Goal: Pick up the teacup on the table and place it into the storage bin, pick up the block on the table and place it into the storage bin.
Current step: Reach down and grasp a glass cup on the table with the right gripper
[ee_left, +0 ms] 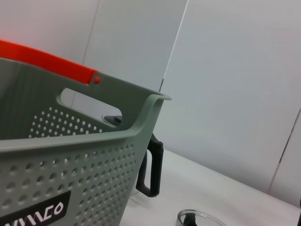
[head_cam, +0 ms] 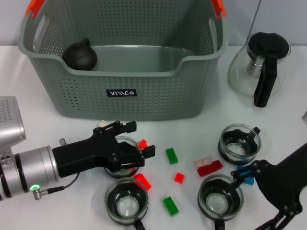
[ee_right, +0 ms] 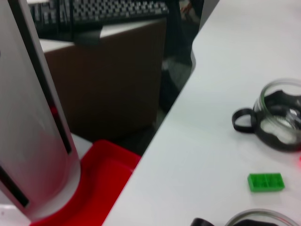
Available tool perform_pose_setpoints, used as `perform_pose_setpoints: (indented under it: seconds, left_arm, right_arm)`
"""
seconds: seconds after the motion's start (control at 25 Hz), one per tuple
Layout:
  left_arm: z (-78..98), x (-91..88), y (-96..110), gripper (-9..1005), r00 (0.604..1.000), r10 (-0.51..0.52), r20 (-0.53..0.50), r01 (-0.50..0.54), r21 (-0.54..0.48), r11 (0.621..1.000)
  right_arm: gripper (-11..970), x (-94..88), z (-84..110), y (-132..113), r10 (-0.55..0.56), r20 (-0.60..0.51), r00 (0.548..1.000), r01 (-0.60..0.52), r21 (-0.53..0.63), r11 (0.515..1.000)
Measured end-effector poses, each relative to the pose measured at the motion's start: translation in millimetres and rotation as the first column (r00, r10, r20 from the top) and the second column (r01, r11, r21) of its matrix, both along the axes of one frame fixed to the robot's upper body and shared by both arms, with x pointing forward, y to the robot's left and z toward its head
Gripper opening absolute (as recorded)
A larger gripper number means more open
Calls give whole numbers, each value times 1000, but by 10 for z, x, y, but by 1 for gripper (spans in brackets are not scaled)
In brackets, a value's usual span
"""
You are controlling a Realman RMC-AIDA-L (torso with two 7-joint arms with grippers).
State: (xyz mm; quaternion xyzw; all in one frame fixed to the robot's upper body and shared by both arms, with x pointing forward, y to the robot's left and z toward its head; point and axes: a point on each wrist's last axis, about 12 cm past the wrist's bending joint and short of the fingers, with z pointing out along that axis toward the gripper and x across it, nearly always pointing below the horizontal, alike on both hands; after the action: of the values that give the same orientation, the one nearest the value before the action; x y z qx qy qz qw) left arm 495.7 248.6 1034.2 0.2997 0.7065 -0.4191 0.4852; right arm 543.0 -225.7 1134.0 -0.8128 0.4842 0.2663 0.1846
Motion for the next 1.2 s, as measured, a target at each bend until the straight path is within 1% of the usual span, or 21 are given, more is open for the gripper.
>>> perform_pose_setpoints:
  seconds: [0.24, 0.52, 0.92, 1.08, 1.2]
  left_arm:
    - [-15, -16, 4, 931, 1000, 5, 0, -5, 1, 1000]
    - [-19, -20, 11, 931, 1000, 14, 5, -14, -2, 1000]
    - [-40, -42, 15, 931, 999, 29, 14, -29, -9, 1000]
    - [-51, -52, 12, 931, 999, 33, 17, -33, -13, 999]
    - [-54, -55, 12, 930, 999, 34, 16, -34, -13, 999]
  right_arm:
    - [954, 36, -114, 181, 9, 26, 1000, -6, -98, 995]
    - [944, 24, -249, 354, 45, 52, 998, -34, -195, 980]
    - [935, -2, -347, 473, 68, 80, 994, -47, -241, 969]
    - [875, -2, -345, 521, 43, 68, 997, -23, -264, 964]
    - [829, -9, -335, 540, 44, 66, 997, -25, -273, 962]
